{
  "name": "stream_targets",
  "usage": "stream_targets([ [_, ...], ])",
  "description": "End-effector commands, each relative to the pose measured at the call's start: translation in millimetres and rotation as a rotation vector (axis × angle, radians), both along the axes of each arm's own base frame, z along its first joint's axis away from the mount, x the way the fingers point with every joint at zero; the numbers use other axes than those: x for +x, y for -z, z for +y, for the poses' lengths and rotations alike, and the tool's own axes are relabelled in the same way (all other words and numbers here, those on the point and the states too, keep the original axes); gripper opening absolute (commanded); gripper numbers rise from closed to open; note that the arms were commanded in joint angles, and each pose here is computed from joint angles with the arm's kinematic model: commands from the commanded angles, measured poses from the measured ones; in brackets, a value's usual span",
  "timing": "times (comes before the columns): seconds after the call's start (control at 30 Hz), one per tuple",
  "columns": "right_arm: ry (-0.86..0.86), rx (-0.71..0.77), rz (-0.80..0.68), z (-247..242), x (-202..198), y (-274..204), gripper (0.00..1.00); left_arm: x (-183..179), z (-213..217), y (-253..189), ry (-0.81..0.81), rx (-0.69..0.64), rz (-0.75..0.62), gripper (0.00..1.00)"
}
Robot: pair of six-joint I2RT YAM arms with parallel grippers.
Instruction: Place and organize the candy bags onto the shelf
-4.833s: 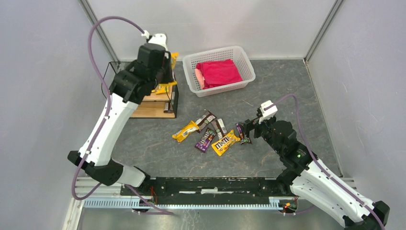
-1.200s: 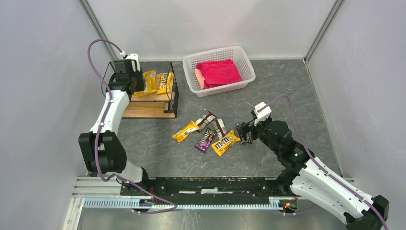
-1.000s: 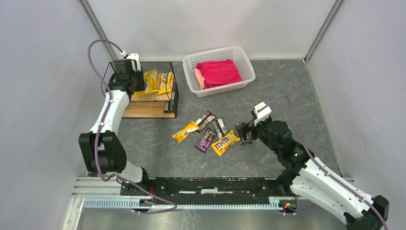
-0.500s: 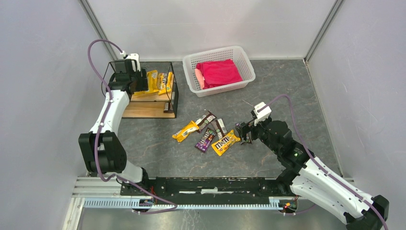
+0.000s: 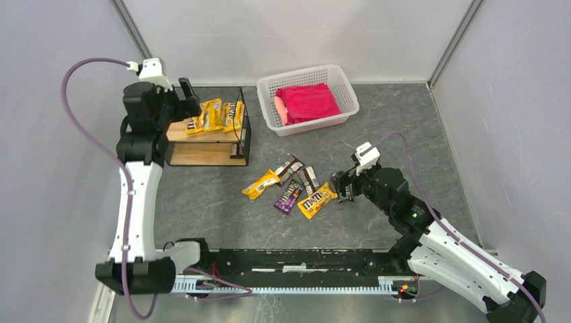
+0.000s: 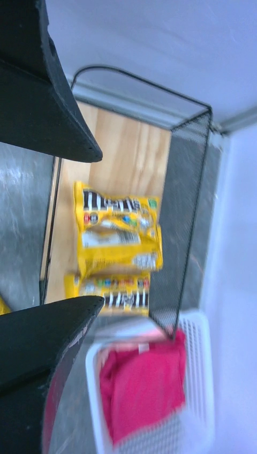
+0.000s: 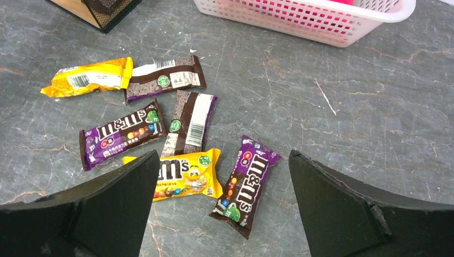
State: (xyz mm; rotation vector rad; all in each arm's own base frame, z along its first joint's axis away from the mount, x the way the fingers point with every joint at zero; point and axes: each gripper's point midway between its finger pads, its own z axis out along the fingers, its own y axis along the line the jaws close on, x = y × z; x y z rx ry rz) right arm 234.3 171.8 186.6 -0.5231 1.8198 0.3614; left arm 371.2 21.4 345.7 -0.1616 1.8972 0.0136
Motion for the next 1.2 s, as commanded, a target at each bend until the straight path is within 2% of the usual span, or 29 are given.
stream_targets([
  [0.0,0.017,0.059,-0.051,2,4,-33,0.98,-27,-50,-5,0.197,-0.2,-0.016,1.0],
  [0.2,0.021,0.075,-0.033,3,4,-33,0.98,-64,-115,20,0.492,-0.433,0.028,1.0],
  [0.3,0.028,0.078,-0.029,3,4,-33,0.98,-83,-145,38,0.588,-0.477,0.055,1.0],
  [0.53,0.065,0.079,-0.023,0,8,-35,0.98,-134,-232,90,0.738,-0.386,0.149,1.0],
  [0.7,0.099,0.08,-0.018,-4,11,-36,0.98,-157,-279,142,0.766,-0.239,0.254,1.0],
  [0.8,0.138,0.074,-0.023,-12,11,-38,0.98,-158,-305,162,0.746,-0.194,0.301,0.99],
  [0.97,0.238,0.068,-0.077,-38,11,-54,0.98,-153,-342,185,0.782,-0.242,0.359,0.99],
  [1.17,0.276,0.081,-0.148,-55,5,-71,0.98,-154,-377,223,0.834,-0.106,0.447,1.0],
])
